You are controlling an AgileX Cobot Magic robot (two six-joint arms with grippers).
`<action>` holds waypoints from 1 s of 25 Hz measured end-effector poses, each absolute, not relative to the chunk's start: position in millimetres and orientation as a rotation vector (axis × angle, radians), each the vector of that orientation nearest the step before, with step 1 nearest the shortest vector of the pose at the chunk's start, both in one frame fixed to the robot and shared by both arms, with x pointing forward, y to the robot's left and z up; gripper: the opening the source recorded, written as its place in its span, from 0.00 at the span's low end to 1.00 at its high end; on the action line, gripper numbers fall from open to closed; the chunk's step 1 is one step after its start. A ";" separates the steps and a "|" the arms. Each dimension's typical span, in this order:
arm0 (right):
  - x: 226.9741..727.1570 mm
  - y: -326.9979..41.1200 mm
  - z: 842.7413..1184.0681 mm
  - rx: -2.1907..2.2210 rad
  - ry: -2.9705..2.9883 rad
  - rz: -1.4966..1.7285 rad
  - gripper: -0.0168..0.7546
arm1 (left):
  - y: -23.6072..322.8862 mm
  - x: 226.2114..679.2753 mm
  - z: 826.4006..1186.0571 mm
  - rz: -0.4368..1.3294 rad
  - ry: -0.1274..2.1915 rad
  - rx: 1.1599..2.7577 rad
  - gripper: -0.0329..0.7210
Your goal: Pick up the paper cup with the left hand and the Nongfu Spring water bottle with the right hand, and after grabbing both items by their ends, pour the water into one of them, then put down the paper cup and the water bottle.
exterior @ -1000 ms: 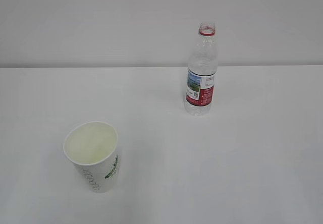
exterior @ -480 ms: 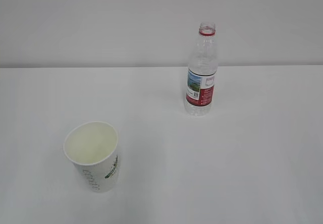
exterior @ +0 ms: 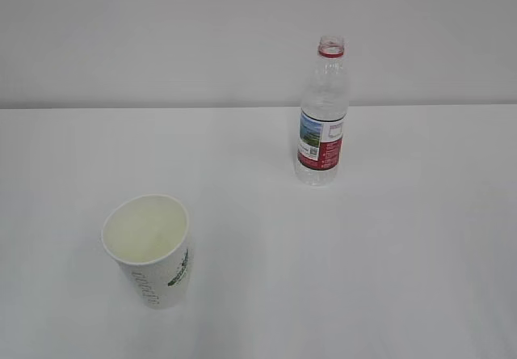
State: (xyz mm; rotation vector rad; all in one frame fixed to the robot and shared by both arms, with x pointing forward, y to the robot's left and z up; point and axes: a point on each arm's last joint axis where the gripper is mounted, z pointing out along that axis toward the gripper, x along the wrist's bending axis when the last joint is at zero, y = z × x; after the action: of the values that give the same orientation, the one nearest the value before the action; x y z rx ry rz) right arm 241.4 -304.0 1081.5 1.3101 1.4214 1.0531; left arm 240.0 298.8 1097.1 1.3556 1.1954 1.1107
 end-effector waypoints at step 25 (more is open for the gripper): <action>363.6 -290.0 1116.7 1.063 1.322 1.149 0.74 | 294.5 345.5 1127.8 1.256 1.084 1.284 0.71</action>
State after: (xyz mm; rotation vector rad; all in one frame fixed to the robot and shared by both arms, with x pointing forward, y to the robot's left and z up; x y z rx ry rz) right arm 363.6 -290.0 1116.7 1.0629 1.3215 1.1485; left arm 345.5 294.5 1127.8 1.2840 1.0839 1.2563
